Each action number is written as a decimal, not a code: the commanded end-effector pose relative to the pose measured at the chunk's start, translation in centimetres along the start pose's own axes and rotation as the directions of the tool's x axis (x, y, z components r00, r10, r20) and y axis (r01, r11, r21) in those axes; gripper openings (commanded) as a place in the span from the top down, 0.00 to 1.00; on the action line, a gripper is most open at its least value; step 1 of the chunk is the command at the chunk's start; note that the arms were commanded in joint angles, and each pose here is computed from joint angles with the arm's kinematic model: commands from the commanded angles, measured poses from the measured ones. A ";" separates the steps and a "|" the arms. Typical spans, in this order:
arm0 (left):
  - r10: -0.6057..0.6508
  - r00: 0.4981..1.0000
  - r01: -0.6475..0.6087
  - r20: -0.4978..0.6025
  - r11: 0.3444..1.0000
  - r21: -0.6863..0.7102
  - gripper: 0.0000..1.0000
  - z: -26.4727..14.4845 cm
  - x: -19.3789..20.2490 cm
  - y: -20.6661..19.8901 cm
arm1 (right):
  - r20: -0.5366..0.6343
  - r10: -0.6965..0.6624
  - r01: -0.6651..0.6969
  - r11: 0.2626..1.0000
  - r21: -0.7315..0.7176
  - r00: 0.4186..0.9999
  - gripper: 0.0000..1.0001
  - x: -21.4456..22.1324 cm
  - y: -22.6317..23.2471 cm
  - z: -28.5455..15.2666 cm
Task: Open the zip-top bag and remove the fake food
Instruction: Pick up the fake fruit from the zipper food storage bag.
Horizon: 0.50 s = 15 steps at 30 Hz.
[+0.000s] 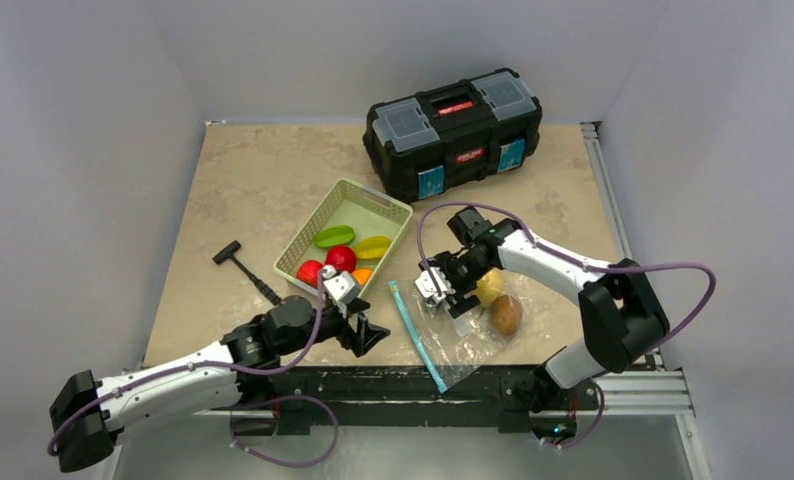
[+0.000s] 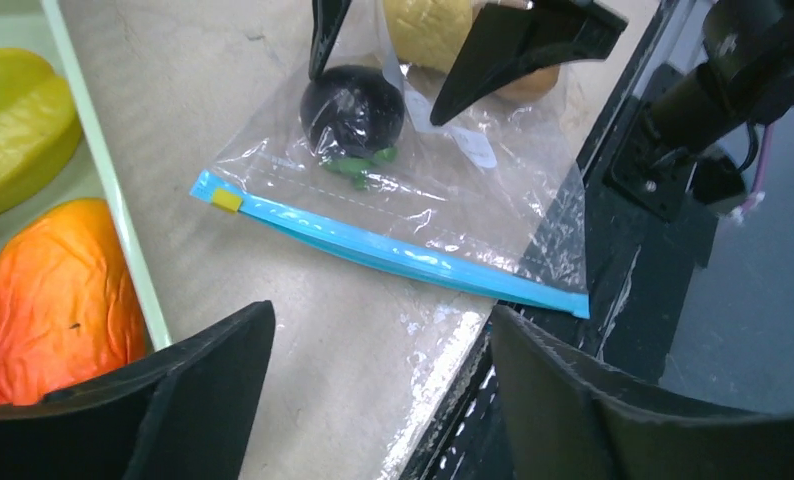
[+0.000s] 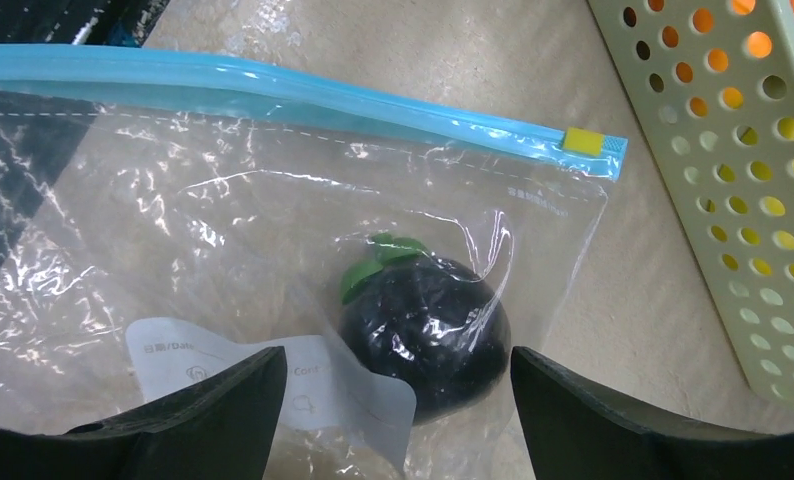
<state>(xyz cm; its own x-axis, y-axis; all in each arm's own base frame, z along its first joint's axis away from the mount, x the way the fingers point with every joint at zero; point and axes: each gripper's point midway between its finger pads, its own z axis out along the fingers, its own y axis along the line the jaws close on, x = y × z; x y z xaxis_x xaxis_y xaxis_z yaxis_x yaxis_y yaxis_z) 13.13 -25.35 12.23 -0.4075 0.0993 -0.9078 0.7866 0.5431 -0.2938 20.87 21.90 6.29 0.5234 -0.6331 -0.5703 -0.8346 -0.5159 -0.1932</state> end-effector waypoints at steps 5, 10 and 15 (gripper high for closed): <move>-0.049 0.985 0.052 0.168 0.999 -0.012 0.00 -0.8 -1.1 0.6 | -0.078 -0.011 0.013 0.999 0.033 0.997 0.25 1.5 -0.8 1.1; 0.009 0.996 -0.013 0.088 0.999 0.048 0.01 -0.3 0.0 -0.4 | -0.102 0.017 -0.013 0.999 0.040 0.995 0.31 2.3 -0.8 1.5; 0.056 0.998 -0.056 -0.002 0.992 0.111 0.12 0.9 1.2 -1.4 | -0.119 0.058 -0.052 0.997 0.056 0.991 0.36 2.8 -1.0 1.7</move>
<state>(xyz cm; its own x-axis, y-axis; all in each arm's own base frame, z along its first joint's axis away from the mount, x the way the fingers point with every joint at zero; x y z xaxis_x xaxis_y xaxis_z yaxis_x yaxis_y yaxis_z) 12.45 -24.74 9.43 -0.4159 0.1094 -0.9028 0.7905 0.5343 -0.2995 22.43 21.88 4.26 0.5217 -0.6906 -0.5008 -0.8477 -0.4856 -0.2134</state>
